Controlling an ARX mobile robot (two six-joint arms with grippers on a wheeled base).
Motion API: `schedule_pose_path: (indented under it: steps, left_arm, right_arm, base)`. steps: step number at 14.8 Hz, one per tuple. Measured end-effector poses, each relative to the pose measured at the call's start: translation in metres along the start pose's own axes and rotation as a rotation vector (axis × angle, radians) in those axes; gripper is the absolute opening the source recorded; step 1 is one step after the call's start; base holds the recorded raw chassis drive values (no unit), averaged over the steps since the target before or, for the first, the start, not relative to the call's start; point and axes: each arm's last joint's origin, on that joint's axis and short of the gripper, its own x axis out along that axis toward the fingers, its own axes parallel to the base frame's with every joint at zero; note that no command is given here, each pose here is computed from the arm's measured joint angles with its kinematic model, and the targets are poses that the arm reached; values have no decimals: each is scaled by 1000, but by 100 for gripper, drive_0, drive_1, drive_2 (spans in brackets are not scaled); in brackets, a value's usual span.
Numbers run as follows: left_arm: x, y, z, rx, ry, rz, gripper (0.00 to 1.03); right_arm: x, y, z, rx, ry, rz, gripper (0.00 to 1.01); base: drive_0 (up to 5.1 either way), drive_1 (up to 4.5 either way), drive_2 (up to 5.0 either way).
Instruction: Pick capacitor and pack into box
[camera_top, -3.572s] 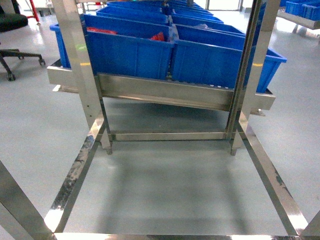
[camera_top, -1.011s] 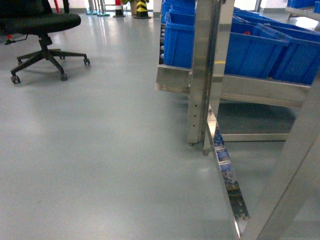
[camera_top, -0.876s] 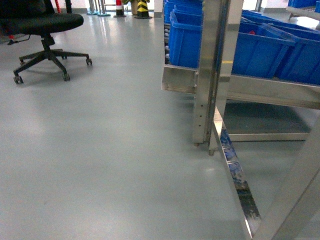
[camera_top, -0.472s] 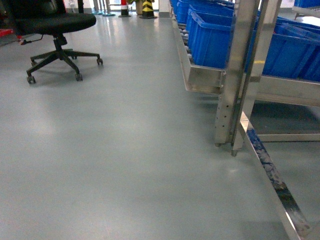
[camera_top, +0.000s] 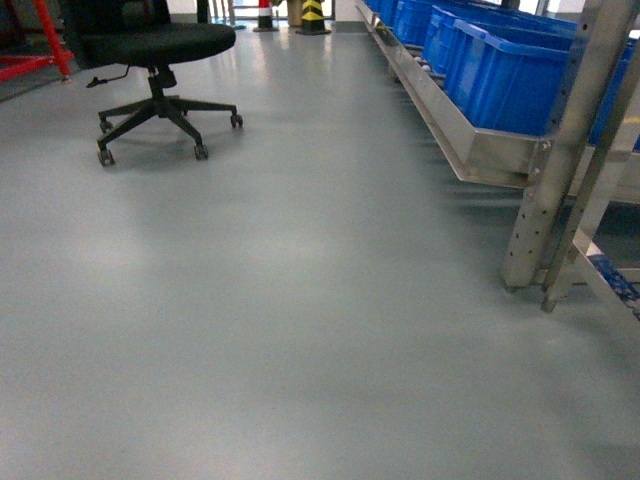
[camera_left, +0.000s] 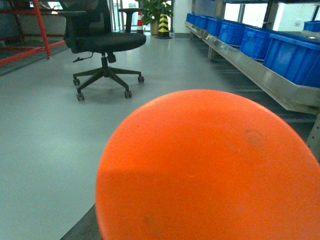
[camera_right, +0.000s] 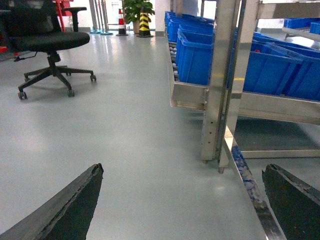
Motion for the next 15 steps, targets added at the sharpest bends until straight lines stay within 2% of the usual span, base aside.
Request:
schedule_pose_path:
  steps: [15]
  left_arm:
    - [0,0,0,0,1,0,44]
  right_arm:
    - [0,0,0,0,-2,0,98]
  base:
    - [-504,241,241]
